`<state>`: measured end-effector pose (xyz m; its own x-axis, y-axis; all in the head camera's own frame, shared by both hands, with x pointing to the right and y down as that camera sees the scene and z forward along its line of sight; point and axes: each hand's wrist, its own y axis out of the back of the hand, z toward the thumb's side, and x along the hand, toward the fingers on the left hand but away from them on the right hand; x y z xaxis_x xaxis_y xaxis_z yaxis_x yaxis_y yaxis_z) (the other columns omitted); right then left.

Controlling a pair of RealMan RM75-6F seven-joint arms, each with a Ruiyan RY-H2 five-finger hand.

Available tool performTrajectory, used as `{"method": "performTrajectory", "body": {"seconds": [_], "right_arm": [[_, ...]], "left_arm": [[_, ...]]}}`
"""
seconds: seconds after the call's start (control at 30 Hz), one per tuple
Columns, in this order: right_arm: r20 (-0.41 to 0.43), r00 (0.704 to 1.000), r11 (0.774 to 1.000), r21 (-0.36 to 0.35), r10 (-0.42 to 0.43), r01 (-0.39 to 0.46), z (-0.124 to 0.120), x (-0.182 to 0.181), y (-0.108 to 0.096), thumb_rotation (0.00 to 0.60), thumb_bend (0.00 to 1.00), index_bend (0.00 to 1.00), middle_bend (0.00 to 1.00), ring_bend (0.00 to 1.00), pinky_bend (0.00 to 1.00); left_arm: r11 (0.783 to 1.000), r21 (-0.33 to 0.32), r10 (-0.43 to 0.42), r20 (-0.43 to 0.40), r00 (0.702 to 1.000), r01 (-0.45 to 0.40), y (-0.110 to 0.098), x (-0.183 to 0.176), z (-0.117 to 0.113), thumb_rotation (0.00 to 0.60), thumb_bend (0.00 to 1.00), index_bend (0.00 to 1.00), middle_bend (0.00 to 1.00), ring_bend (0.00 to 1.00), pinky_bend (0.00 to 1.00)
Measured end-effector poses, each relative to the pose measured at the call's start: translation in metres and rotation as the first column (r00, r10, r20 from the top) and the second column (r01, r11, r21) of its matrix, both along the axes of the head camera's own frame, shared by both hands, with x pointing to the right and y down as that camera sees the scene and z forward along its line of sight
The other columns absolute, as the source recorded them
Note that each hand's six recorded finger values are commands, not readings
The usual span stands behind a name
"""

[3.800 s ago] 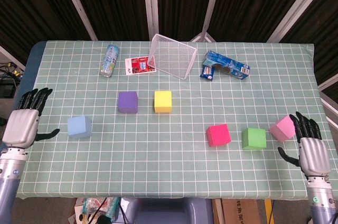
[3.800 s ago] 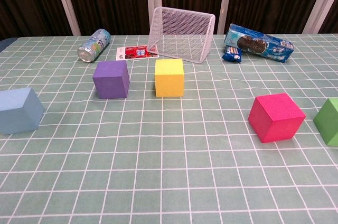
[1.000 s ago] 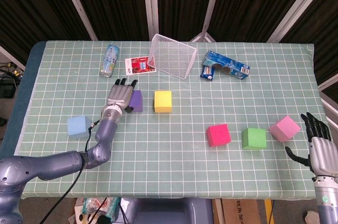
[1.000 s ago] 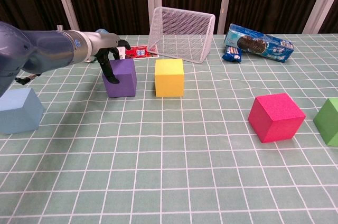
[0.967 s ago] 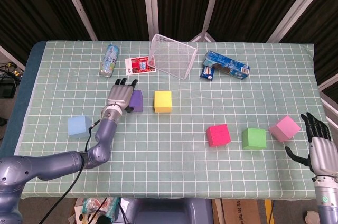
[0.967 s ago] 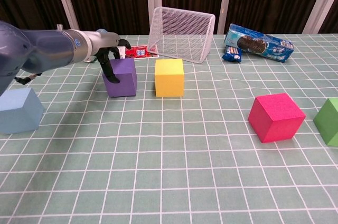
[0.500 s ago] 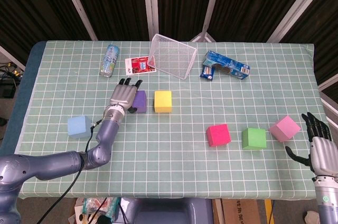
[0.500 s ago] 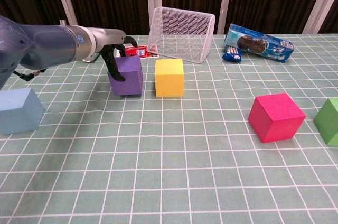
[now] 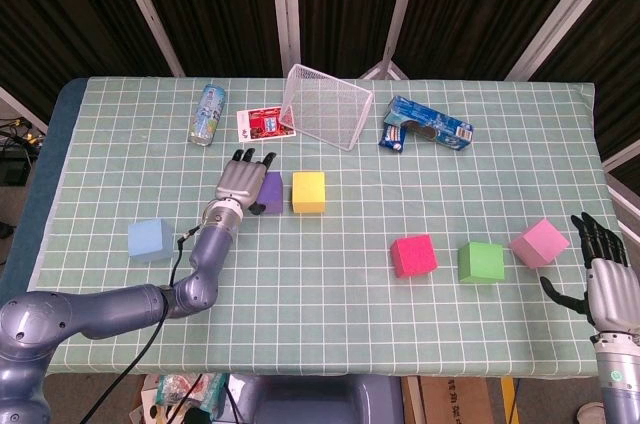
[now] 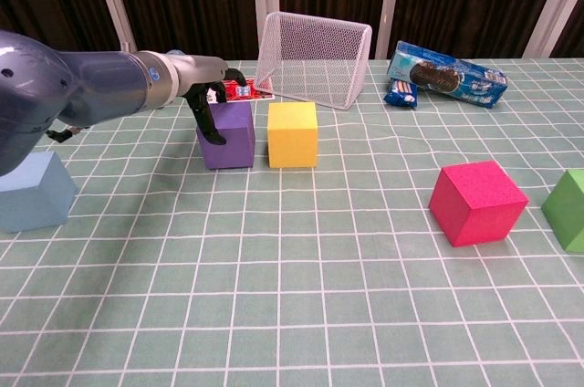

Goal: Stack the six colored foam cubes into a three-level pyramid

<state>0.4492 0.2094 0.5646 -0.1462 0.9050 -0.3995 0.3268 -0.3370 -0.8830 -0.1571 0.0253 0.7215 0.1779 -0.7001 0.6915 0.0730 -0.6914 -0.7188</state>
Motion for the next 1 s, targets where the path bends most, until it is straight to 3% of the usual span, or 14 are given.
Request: {"method": "performTrajectory", "body": {"seconds": [1.0], "right_arm": [[0.002, 1.0, 1.0, -0.002, 0.008, -0.008, 0.0, 0.001, 0.0, 0.6, 0.26, 0.0, 0.0, 0.0, 0.0]], "left_arm": [[1.0, 0.002, 0.017, -0.017, 1.0, -0.017, 0.003, 0.018, 0.007, 0.6, 0.35, 0.01, 0.34, 0.0, 0.04]]}}
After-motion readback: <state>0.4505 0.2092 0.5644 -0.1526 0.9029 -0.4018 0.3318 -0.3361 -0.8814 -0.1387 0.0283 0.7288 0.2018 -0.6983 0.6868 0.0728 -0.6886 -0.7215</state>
